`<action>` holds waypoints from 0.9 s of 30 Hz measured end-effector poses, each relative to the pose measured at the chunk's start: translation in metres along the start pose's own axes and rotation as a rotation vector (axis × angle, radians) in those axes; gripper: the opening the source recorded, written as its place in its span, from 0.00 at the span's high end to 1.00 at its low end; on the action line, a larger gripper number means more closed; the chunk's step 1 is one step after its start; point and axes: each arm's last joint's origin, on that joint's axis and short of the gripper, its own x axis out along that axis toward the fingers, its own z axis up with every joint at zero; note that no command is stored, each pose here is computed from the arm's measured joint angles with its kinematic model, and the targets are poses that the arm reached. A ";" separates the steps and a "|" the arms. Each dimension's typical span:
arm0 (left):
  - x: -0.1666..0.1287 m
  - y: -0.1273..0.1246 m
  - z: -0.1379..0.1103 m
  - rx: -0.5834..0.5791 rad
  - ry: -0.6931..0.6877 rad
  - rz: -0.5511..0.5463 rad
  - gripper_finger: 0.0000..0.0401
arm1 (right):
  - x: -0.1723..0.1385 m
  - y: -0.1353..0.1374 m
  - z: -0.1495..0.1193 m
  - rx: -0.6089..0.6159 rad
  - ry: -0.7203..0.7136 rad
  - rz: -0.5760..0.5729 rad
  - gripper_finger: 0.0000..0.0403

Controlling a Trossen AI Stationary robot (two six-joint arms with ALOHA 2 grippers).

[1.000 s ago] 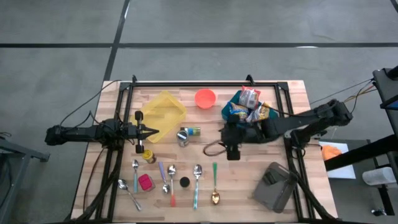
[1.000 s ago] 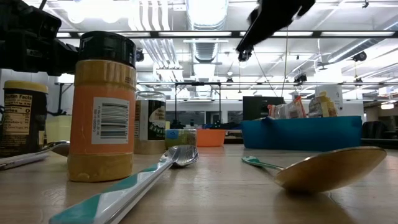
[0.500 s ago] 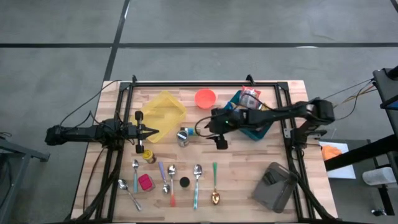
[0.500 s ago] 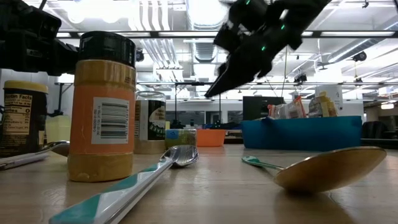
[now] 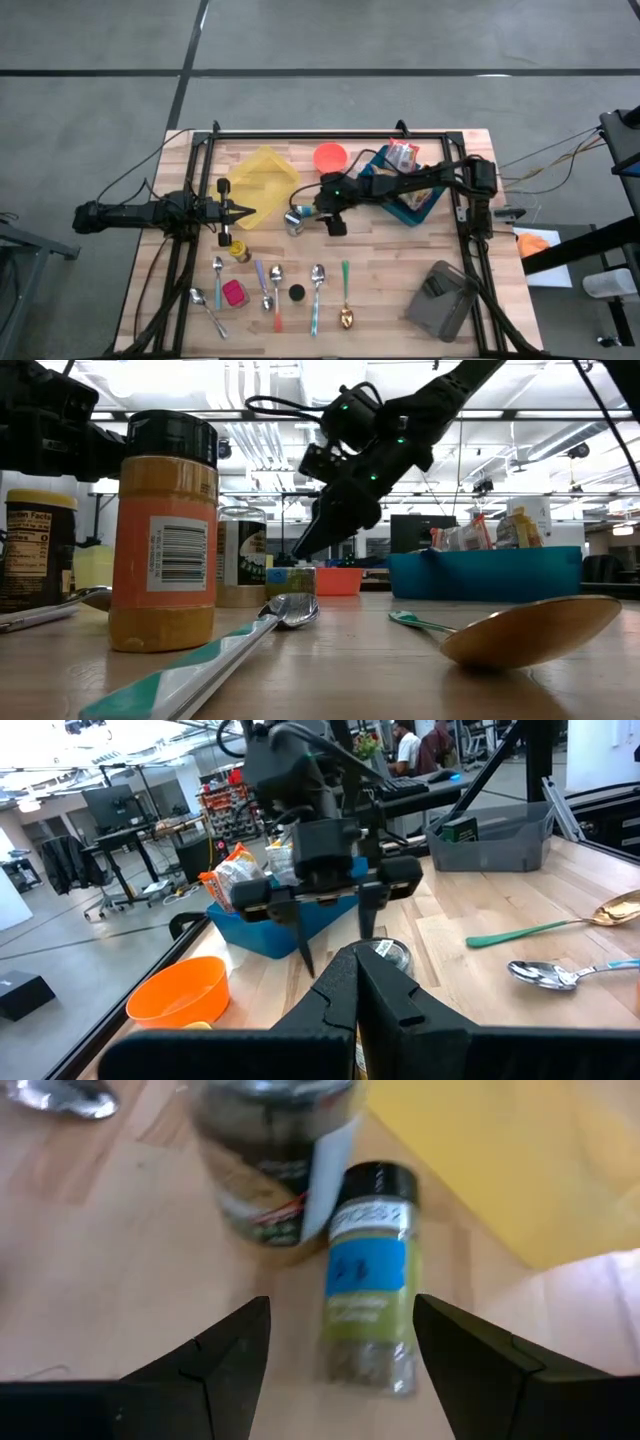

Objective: Pick & Place Food Item
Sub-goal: Put the green seasoning bottle into the black bin

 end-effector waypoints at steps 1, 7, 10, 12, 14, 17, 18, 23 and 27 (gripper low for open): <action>0.000 0.000 0.000 0.000 -0.001 0.000 1.00 | 0.001 -0.002 0.002 -0.007 -0.005 -0.003 0.40; 0.000 0.000 0.000 0.000 0.000 0.000 1.00 | 0.016 -0.008 0.004 -0.001 0.015 0.008 0.40; 0.000 0.000 0.000 0.000 0.000 0.000 1.00 | 0.024 -0.009 0.000 0.007 0.052 0.024 0.40; 0.000 0.000 0.000 0.000 0.000 0.000 1.00 | 0.029 -0.009 -0.001 0.009 0.056 0.028 0.40; 0.000 0.000 0.000 0.000 0.000 0.000 1.00 | 0.032 -0.010 -0.003 0.011 0.064 0.029 0.40; 0.000 0.000 0.000 0.000 0.002 -0.001 1.00 | 0.035 -0.010 -0.005 0.017 0.081 0.033 0.40; 0.000 0.000 0.000 0.000 0.002 -0.001 1.00 | 0.035 -0.010 -0.005 0.024 0.088 0.035 0.40; 0.000 0.000 0.000 0.000 0.006 -0.002 1.00 | 0.034 -0.010 -0.009 0.090 0.142 0.044 0.40; 0.000 0.000 0.000 0.000 0.006 -0.002 1.00 | 0.032 -0.008 -0.013 0.146 0.190 0.051 0.40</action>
